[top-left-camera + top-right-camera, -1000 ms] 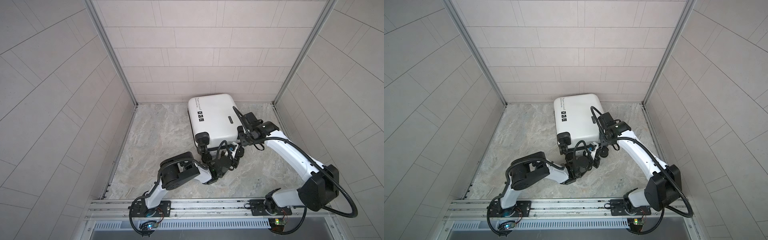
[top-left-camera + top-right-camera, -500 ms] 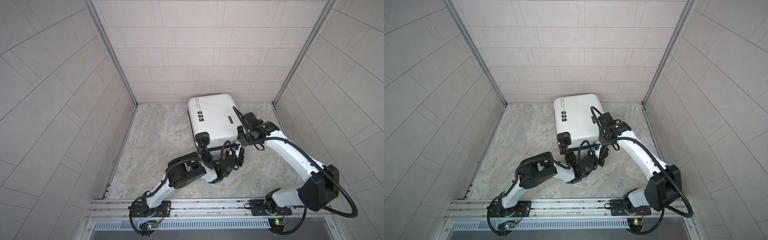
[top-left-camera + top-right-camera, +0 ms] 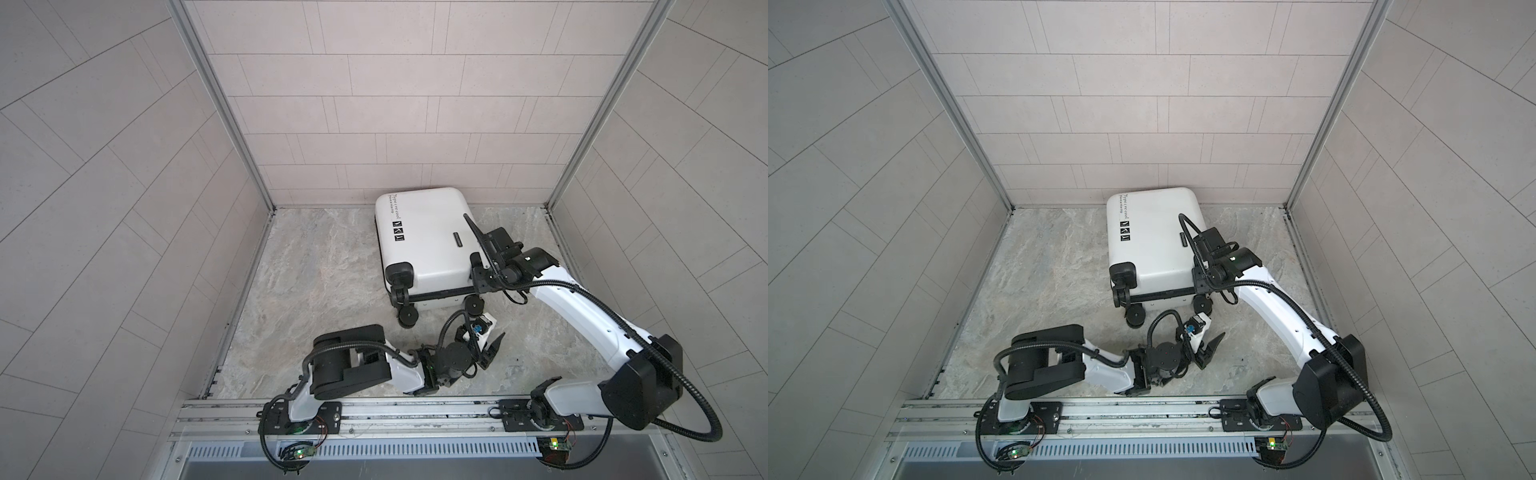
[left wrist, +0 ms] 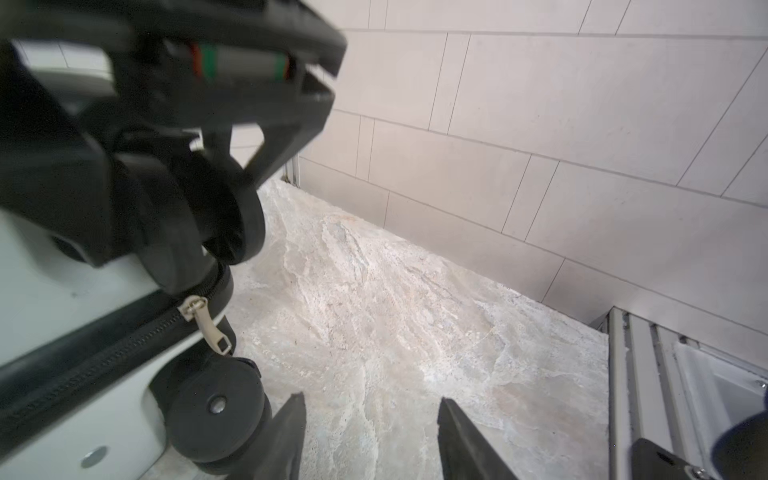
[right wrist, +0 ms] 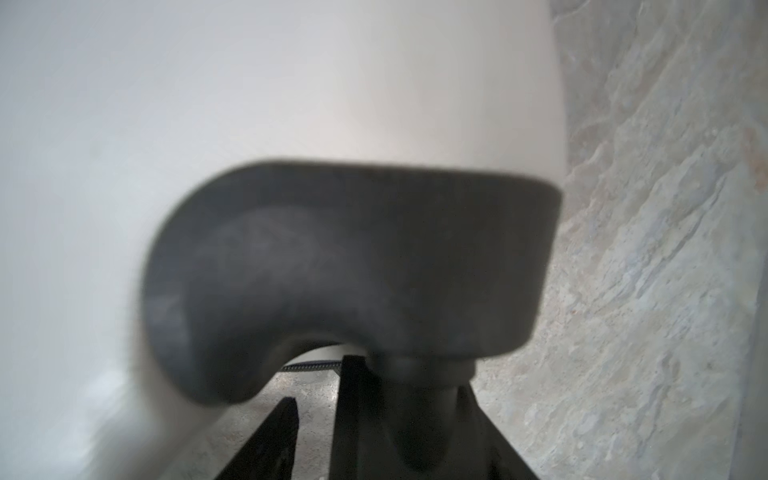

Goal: Pack the luggage

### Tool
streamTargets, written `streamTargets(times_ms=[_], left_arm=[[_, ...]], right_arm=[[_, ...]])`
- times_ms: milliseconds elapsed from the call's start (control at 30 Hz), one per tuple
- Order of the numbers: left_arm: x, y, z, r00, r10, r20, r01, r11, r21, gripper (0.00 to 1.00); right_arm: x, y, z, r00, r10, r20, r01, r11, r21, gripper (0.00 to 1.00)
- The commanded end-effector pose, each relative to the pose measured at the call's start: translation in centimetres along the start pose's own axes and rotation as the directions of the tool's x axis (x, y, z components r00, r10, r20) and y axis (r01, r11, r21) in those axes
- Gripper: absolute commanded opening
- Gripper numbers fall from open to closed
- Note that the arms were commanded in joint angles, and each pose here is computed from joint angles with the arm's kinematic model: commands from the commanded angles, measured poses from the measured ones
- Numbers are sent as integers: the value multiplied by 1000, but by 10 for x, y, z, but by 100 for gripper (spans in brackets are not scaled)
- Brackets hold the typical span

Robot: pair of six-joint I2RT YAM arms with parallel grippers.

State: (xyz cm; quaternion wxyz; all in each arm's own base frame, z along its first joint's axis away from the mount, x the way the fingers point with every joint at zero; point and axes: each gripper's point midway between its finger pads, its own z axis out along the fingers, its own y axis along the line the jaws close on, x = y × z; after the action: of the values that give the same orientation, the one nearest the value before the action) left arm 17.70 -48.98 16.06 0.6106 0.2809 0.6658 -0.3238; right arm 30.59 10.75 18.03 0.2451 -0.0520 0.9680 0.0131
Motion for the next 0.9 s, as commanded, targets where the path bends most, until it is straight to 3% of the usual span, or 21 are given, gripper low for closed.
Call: streamTargets(times_ms=[0,167,400,567,633,800,867], left_arm=[[-17,14,-21,995,95,-19,-97,992,-86,56],[-40,31,-53,975,180,-129,-200,967,-160,56],[-89,87,-102,960,145,-239,-230,896,-380,58],[-130,141,-161,966,65,-252,-202,799,-567,66],[-138,159,-180,966,11,-258,-169,781,-601,69],[-126,201,-219,938,-176,-298,-70,747,-661,75],[-116,209,-228,923,-229,-309,-41,739,-672,84]], right_arm=[[-7,-1,-15,998,10,64,-9,1000,-10,72],[-10,-12,-25,994,31,108,-32,999,7,80],[-11,-27,-34,986,52,156,-59,998,38,84],[-9,-39,-36,980,83,183,-94,994,50,85],[-7,-43,-37,977,96,191,-108,993,51,85],[0,-52,-34,973,123,197,-135,990,46,87],[2,-54,-31,972,137,190,-146,989,35,88]])
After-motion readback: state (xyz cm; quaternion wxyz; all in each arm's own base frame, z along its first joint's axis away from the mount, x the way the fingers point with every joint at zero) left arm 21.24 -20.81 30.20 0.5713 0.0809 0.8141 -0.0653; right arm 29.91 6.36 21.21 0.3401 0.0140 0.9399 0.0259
